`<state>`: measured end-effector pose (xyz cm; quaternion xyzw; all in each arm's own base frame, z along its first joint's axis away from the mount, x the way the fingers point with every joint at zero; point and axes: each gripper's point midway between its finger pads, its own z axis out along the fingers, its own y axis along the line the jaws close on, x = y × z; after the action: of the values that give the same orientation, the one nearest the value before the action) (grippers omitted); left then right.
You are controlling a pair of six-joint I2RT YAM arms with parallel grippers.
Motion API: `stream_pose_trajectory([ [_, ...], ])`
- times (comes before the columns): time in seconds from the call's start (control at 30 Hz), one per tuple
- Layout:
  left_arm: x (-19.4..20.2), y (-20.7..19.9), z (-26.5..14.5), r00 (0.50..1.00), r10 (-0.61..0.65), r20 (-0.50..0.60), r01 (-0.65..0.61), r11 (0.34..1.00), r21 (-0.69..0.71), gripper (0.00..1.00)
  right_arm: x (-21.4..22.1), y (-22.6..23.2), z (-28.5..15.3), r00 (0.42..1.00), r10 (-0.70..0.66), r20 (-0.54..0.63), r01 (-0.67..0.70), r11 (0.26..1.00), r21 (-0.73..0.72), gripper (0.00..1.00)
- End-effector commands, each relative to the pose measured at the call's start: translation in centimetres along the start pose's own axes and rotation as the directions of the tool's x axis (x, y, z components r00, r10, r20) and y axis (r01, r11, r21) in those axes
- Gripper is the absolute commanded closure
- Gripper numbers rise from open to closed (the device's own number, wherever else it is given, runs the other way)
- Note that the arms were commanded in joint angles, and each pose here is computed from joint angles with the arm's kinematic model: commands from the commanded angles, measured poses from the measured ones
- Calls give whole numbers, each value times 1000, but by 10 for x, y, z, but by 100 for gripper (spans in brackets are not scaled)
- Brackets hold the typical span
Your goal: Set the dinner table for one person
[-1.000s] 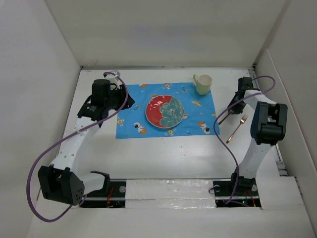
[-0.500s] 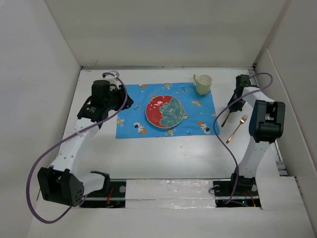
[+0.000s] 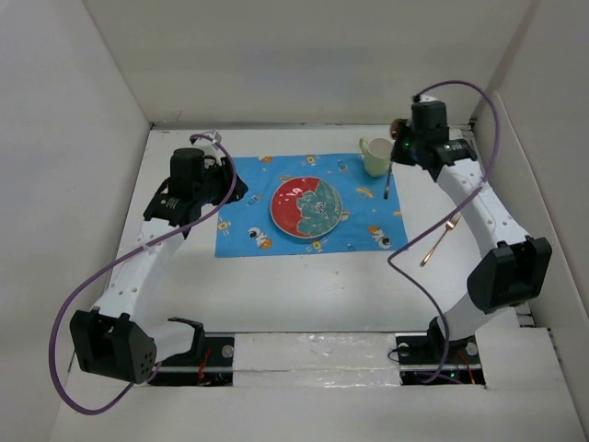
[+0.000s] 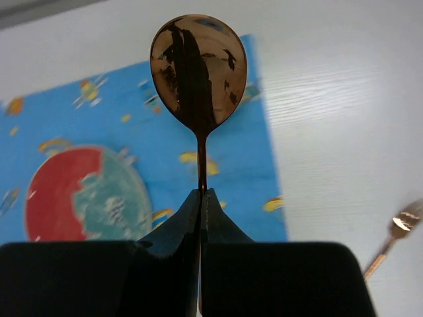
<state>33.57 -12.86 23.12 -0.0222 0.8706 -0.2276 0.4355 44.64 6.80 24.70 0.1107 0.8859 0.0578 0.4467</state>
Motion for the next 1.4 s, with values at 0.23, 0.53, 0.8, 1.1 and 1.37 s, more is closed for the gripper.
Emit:
stream_pose_trajectory([
  [0.23,-17,-9,-15,998,4,61,-4,1000,12,68,96,67,56,941,-216,-260,174,969,-176,100],
  [0.53,-2,2,-24,999,13,50,-12,1000,-26,67,131,67,114,896,-232,-379,189,971,-147,100],
  [0.8,-1,2,-27,998,14,53,-12,999,-30,67,161,58,136,870,-188,-455,164,982,-92,100],
  [1.1,-2,1,-29,998,27,50,-26,999,-23,67,136,70,123,892,-170,-419,136,985,-110,65],
  [1.37,2,-6,-32,998,37,45,-38,999,23,84,48,10,42,989,20,-148,-19,1000,7,100],
])
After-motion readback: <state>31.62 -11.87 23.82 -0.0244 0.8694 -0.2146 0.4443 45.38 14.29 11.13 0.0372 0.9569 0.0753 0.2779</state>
